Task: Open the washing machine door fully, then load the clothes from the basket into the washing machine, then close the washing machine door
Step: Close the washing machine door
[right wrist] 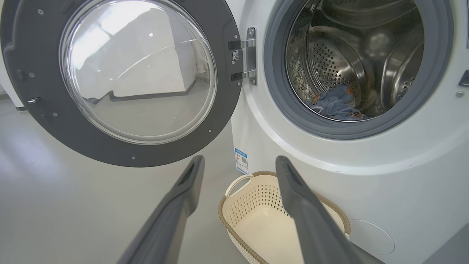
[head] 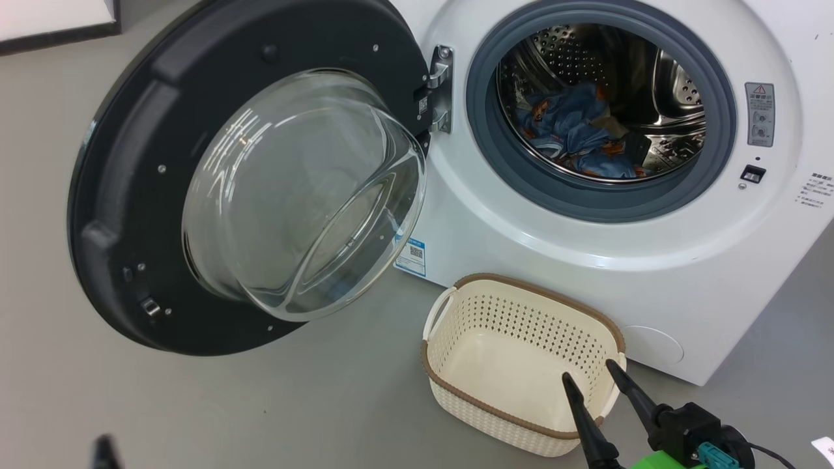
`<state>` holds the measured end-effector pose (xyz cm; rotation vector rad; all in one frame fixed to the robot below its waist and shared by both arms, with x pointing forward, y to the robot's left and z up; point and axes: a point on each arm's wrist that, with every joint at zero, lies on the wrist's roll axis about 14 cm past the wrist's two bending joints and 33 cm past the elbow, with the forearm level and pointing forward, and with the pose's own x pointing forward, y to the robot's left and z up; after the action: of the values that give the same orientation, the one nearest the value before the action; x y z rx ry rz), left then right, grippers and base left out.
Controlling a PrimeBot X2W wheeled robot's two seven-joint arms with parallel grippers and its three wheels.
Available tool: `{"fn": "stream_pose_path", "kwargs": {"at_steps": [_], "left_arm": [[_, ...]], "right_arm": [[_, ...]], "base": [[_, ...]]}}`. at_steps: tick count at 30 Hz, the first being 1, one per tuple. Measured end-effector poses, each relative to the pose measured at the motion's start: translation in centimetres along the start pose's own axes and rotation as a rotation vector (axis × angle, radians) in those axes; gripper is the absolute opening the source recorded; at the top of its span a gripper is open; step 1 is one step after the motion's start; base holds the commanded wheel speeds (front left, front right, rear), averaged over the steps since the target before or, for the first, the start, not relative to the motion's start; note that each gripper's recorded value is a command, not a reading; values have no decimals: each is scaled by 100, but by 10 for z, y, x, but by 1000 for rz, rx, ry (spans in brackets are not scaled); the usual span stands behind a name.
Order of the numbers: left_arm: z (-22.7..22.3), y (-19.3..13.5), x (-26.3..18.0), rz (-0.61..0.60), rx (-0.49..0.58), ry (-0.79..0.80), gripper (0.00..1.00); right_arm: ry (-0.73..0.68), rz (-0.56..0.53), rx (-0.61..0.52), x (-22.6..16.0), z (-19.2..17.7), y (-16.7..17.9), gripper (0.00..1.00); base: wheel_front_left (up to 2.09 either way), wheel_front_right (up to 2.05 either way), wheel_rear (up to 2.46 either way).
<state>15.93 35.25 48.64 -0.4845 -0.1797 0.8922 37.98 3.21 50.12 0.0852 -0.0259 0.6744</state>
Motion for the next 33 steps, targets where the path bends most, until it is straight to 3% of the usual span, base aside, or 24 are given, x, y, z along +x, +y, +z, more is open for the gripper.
{"fn": "stream_pose_path", "kwargs": {"at_steps": [6,11,19,29,33], "left_arm": [[19,33,14,101,-370,-43,0],[47,35,41,89,-715,-99,0],[112,64,97,96,-818,-157,0],[174,45,158,62,-969,-153,0],[179,31,174,31,-1025,-135,0]], "right_arm": [[2,-3,2,0,-1,-1,100],[7,-1,11,1,-3,-1,100],[15,4,16,2,-6,0,100],[55,-14,12,-9,-20,-4,100],[71,-35,12,-12,-26,-12,100]], "base": [[0,0,0],[0,0,0],[0,0,0],[0,0,0],[0,0,0]]}}
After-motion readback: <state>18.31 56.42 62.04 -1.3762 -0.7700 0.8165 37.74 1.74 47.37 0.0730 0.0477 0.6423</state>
